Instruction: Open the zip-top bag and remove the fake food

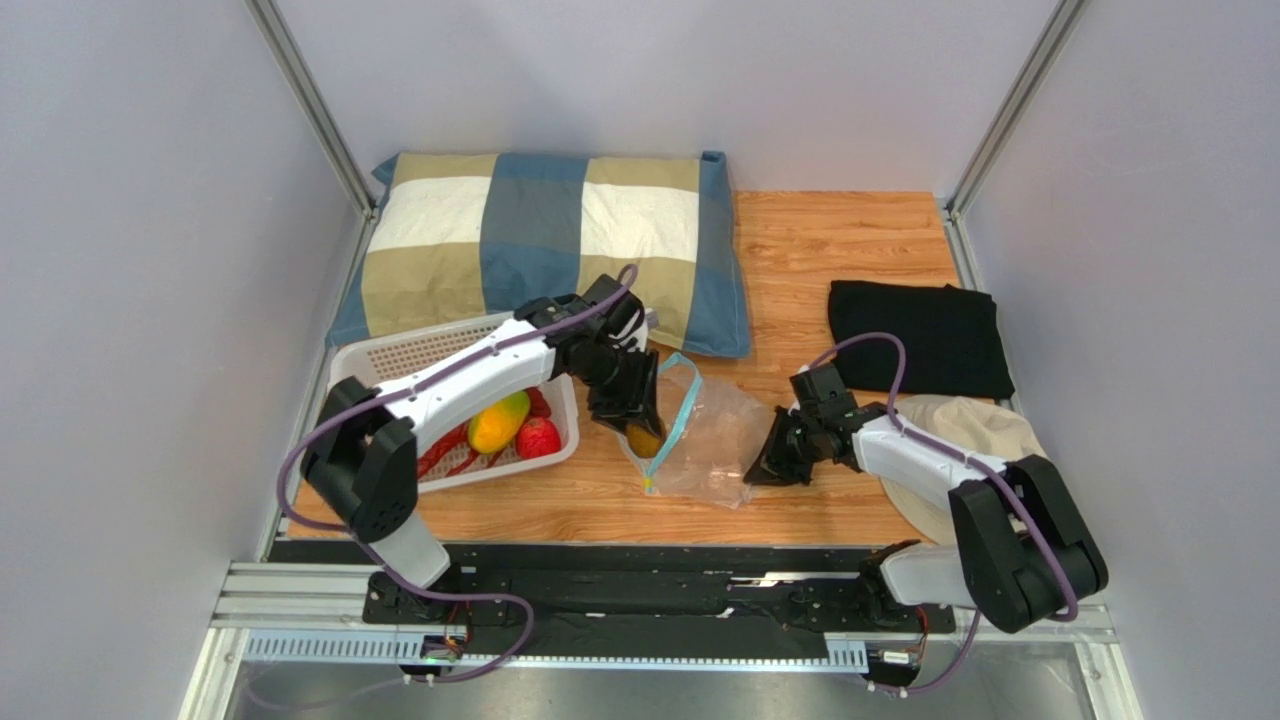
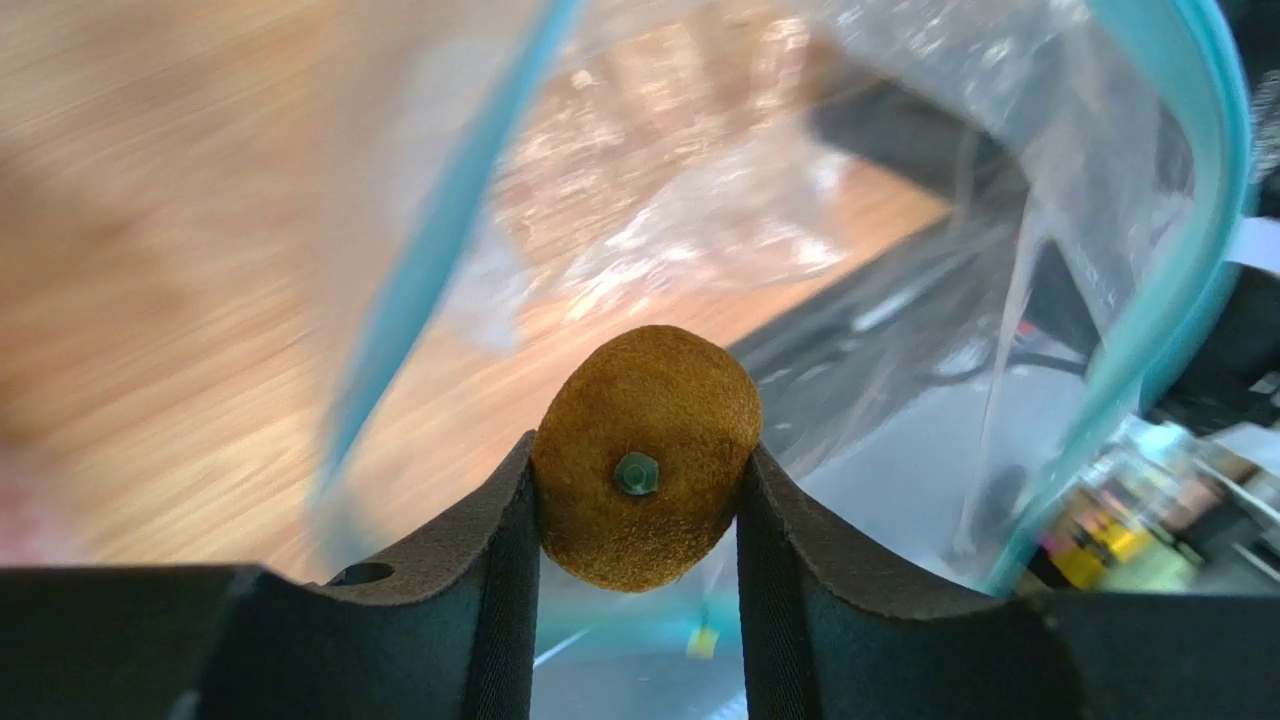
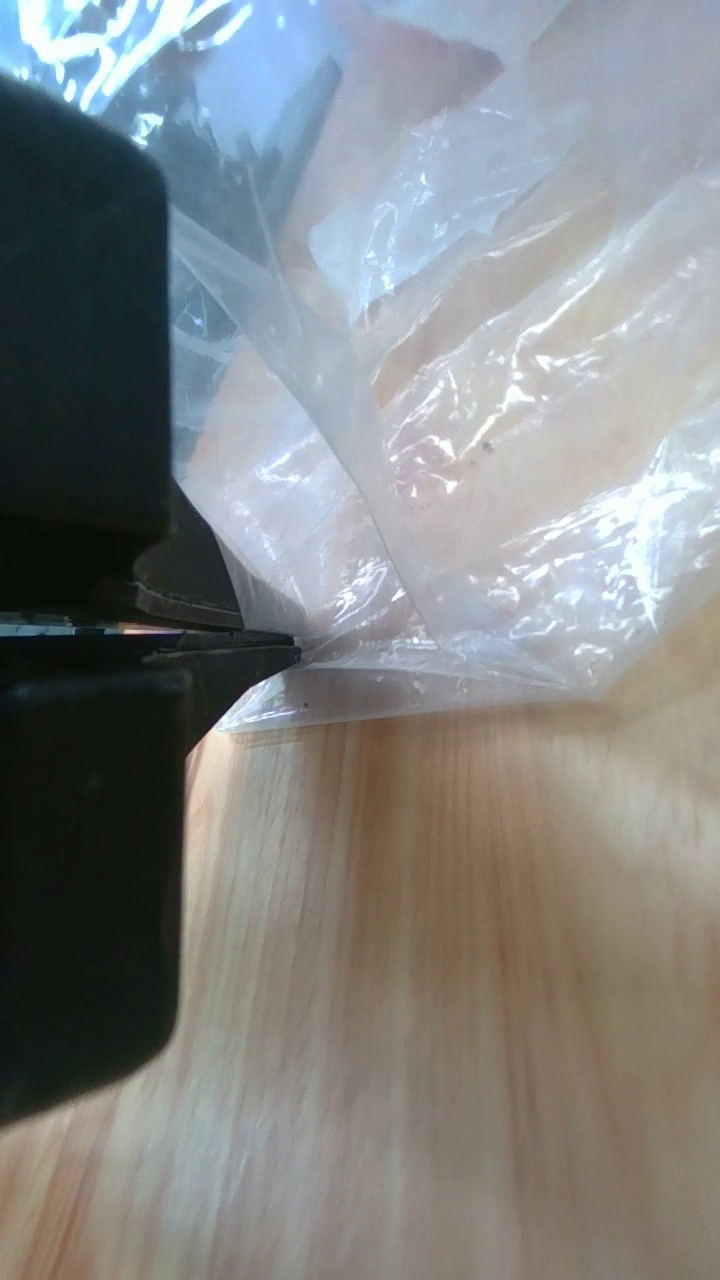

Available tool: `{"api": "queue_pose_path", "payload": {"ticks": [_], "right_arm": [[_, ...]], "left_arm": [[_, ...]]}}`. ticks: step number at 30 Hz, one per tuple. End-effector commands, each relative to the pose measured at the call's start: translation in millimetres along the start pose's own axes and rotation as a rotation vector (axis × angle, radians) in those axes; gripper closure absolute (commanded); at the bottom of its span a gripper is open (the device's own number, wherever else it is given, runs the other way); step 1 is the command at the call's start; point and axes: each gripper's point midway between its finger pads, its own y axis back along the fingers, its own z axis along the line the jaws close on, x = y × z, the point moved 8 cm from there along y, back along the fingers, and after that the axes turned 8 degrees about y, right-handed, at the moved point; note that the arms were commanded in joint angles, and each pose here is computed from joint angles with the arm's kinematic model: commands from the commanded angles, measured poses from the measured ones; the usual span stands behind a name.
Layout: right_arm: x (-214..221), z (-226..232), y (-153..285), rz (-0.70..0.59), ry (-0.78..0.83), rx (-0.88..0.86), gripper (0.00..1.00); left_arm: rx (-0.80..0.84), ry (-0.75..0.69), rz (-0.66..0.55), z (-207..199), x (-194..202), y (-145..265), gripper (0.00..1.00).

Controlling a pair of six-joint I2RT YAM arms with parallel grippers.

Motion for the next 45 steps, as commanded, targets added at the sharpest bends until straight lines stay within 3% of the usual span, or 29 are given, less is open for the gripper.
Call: {"api": "queue_pose_path", "payload": {"ticks": [1,5,8,11,15,18,22,23,24,26,27,28,32,36,39,41,45], "right_arm": [[-2,-16,14,-0.055,0.039,0.129,1.00],[-7,-16,25,-0.056,0.093,0.172,0.99],[-11,-14,32,-0.049,0.134,0.193,0.95],[-17,-8,38,-0.058,0.167,0.195,0.78],[-21,0,53,-0.060,0.185,0.207,0.50],[-26,9,70,-0.092,0.200,0.217,0.35],[-28,19,94,-0.128,0.217,0.217,0.25],[-26,18,99,-0.121,0.214,0.233,0.24],[-27,22,107,-0.139,0.216,0.230,0.21],[-24,23,121,-0.164,0.219,0.245,0.20],[-23,24,127,-0.175,0.222,0.249,0.16],[-24,27,134,-0.197,0.234,0.247,0.15],[-20,30,161,-0.240,0.250,0.275,0.12],[-22,41,190,-0.331,0.260,0.257,0.10],[-25,59,219,-0.460,0.298,0.162,0.00],[-32,73,240,-0.575,0.331,0.097,0.00],[-39,91,277,-0.754,0.327,0.036,0.00]], "left_arm": [[-0.247,-0.087,-0.208,28,9,75,1.00],[-0.373,0.040,-0.386,65,19,130,1.00],[-0.468,0.269,-0.590,111,21,176,1.00],[-0.531,0.448,-0.692,146,26,199,1.00],[-0.605,0.601,-0.684,178,15,199,1.00],[-0.646,0.712,-0.631,204,-5,185,1.00],[-0.672,0.781,-0.631,226,-25,174,1.00],[-0.667,0.809,-0.643,232,-29,175,0.98],[-0.668,0.820,-0.623,238,-32,172,0.81],[-0.678,0.820,-0.603,241,-34,173,0.60],[-0.688,0.815,-0.605,241,-37,177,0.12],[-0.707,0.807,-0.601,241,-36,179,0.07],[-0.675,0.785,-0.625,228,-28,193,0.07],[-0.447,0.631,-0.722,171,-11,215,0.05],[-0.220,0.357,-0.882,99,6,240,0.01],[-0.031,0.124,-1.000,45,18,264,0.01],[0.261,-0.237,-1.101,-24,43,305,0.01]]}}
